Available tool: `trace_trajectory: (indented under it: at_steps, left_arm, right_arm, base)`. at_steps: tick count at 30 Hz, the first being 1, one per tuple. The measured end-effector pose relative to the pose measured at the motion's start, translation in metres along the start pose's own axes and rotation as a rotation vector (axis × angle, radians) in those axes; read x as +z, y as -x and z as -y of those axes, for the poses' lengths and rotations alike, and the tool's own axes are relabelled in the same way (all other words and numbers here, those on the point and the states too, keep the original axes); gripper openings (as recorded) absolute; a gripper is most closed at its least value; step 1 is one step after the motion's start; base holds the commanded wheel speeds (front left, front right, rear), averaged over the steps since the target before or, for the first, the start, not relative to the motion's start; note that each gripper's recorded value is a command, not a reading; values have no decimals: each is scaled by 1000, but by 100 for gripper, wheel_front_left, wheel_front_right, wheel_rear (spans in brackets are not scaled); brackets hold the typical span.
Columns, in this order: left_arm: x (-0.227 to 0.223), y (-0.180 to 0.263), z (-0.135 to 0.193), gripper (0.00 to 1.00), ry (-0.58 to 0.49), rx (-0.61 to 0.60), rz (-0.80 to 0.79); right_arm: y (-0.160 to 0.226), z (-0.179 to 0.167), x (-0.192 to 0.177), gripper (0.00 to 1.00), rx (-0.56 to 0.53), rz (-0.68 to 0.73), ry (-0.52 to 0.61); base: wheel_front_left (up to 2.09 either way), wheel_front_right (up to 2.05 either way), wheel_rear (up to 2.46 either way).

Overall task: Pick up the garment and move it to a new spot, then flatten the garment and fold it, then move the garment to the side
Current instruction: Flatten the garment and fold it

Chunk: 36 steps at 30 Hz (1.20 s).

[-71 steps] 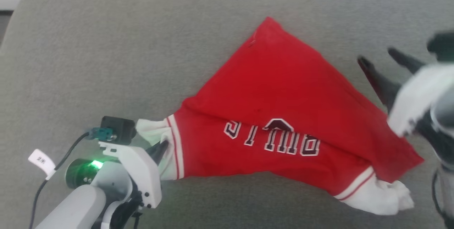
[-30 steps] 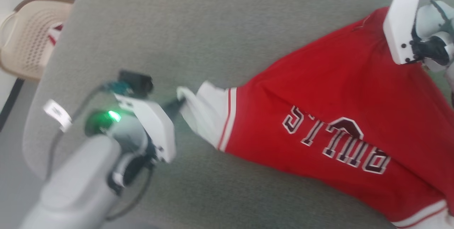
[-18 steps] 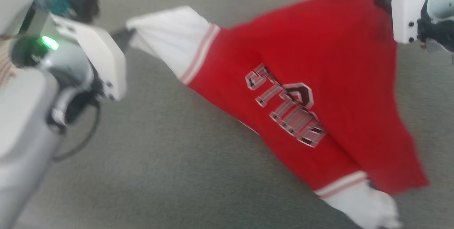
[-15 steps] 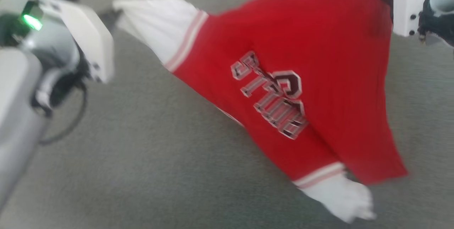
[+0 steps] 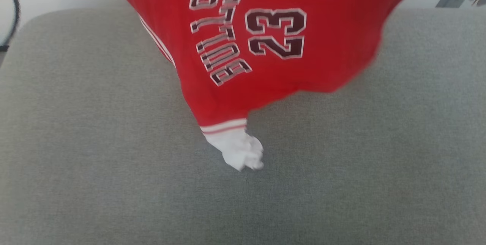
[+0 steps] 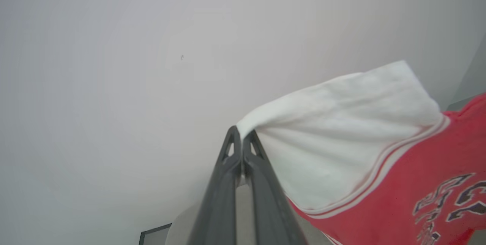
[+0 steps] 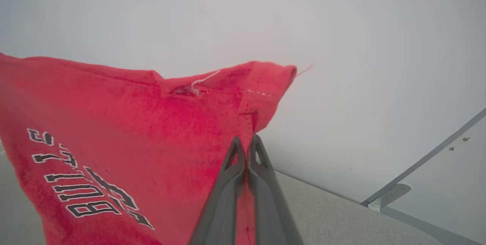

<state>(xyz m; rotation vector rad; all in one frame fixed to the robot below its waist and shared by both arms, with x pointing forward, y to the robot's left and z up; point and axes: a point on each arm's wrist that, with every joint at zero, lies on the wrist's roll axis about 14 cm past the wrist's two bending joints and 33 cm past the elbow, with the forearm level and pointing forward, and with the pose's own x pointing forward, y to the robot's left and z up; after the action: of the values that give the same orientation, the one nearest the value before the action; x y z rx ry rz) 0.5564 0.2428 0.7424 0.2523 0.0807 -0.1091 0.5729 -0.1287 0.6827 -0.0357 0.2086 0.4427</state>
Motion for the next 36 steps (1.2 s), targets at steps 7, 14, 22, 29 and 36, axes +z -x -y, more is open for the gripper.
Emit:
trace_trajectory:
  at_steps: [7,14,22,29,36]
  left_arm:
    - [33,-39,2,0,-45,27,147]
    - [52,-92,2,0,-69,75,323]
    - [72,-123,-3,0,-101,145,603]
    - [35,-134,6,0,-109,84,527]
    - [-68,-128,30,0,-43,-18,181]
  right_arm:
    - [-24,23,12,0,-95,119,14]
    - [-71,44,10,0,-167,238,75]
    - [-109,72,2,0,-251,417,199]
    - [-135,64,-41,0,-229,334,181]
    - [-133,35,-104,0,-156,139,110]
  base:
    - [0,0,0]
    - [0,0,0]
    - [0,0,0]
    - [0,0,0]
    - [0,0,0]
